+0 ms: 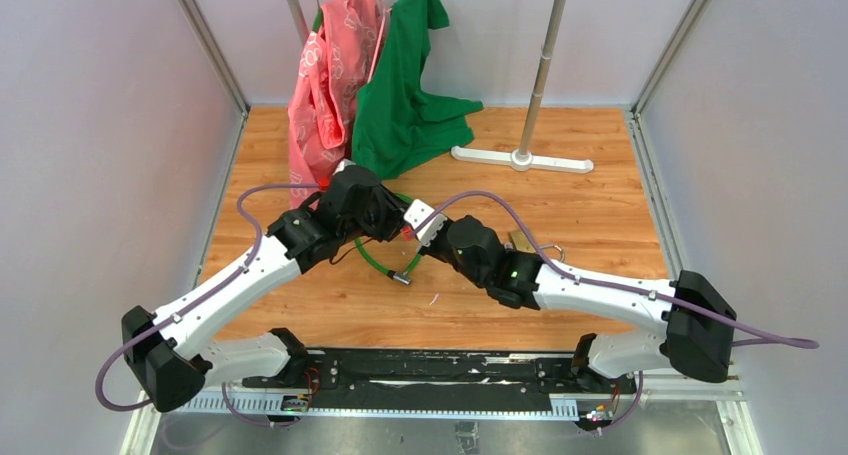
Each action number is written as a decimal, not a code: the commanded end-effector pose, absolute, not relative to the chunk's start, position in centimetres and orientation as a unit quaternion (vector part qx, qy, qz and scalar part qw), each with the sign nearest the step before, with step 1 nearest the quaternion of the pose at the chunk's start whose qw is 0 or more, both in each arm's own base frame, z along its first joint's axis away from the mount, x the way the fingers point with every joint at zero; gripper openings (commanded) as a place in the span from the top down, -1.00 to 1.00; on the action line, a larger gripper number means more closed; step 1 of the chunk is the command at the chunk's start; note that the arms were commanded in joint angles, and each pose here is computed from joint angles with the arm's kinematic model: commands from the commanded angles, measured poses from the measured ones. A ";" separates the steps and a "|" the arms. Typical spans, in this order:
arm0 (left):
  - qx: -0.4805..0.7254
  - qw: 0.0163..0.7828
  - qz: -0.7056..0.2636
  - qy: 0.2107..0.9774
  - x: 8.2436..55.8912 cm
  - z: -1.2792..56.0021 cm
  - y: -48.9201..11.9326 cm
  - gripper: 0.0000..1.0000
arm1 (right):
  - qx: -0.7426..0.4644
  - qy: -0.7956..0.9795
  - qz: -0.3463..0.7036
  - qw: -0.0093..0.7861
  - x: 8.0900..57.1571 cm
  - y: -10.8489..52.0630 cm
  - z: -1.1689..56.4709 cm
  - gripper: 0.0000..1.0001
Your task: Unlock with the key
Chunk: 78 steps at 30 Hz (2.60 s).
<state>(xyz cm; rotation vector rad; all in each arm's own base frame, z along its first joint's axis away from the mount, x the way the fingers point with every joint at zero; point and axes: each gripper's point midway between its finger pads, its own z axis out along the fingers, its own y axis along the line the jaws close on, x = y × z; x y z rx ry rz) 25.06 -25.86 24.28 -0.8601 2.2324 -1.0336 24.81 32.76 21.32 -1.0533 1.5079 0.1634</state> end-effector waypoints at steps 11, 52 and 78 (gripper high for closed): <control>-0.309 0.277 -0.376 0.828 25.9 25.1 -25.9 0.38 | -0.446 0.632 0.056 0.632 25.1 33.7 23.5 1.00; -0.238 0.304 -0.369 0.845 26.1 25.5 -26.4 1.00 | -0.415 0.646 0.068 0.637 24.3 32.3 24.3 0.07; 0.048 0.431 -0.164 0.886 21.1 24.1 -15.5 1.00 | -0.360 0.704 0.322 0.521 20.0 29.7 24.9 -0.39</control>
